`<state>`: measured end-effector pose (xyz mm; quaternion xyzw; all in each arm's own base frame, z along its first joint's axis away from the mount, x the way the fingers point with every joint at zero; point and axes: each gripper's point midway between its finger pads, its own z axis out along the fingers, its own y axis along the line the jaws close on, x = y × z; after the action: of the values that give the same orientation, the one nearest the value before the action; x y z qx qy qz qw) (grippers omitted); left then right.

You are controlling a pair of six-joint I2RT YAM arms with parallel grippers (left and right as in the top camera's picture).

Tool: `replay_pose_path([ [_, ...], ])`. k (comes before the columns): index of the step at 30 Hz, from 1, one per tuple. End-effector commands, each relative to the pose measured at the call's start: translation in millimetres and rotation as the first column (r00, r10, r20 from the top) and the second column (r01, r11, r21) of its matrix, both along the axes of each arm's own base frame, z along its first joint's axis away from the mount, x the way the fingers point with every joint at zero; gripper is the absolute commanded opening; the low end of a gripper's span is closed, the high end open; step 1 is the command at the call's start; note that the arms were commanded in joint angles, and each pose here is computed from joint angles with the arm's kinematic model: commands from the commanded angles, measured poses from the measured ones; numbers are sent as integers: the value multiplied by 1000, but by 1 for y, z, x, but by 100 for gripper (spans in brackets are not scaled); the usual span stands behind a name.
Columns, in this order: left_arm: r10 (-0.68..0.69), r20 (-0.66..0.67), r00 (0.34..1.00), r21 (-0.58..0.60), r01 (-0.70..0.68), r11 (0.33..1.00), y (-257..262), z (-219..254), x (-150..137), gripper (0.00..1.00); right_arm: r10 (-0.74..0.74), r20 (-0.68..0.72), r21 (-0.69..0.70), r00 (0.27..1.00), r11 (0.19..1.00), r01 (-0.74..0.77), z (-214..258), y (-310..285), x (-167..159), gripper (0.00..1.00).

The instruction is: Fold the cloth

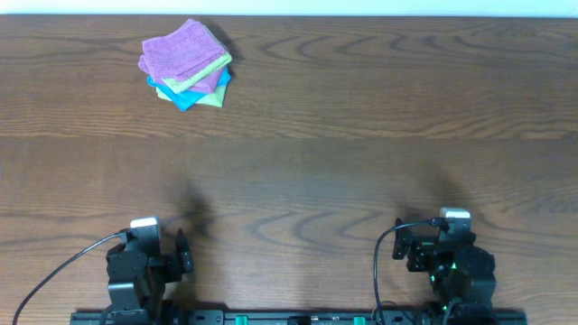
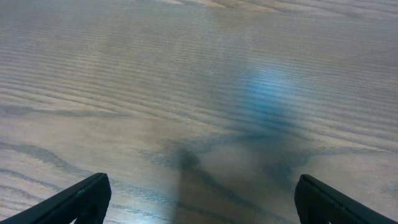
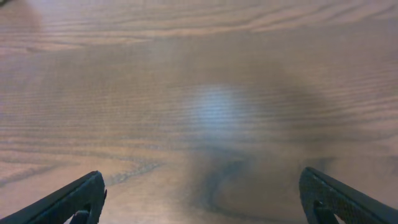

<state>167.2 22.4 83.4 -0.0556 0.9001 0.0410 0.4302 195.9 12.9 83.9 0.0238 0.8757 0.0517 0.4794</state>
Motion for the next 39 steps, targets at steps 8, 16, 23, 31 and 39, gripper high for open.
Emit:
replay_pose_path([
  [8,16,-69,998,-3,-16,1000,2,-23,-7,95,34,-10,-84,999,996,-34,-7,-3,-2,99],
  [16,16,-69,998,-3,-16,1000,2,-23,-7,95,33,-5,-84,999,996,-33,-6,-3,-1,99],
  [23,16,-69,997,-3,-16,1000,2,-23,-7,96,33,-5,-84,999,996,-33,-6,-3,-1,99],
  [31,16,-69,998,-3,-16,1000,2,-23,-7,95,33,-5,-84,999,996,-33,-6,-3,-1,99],
  [39,16,-69,998,-3,-16,1000,2,-23,-7,96,33,-5,-84,999,996,-33,-6,-3,-1,99],
])
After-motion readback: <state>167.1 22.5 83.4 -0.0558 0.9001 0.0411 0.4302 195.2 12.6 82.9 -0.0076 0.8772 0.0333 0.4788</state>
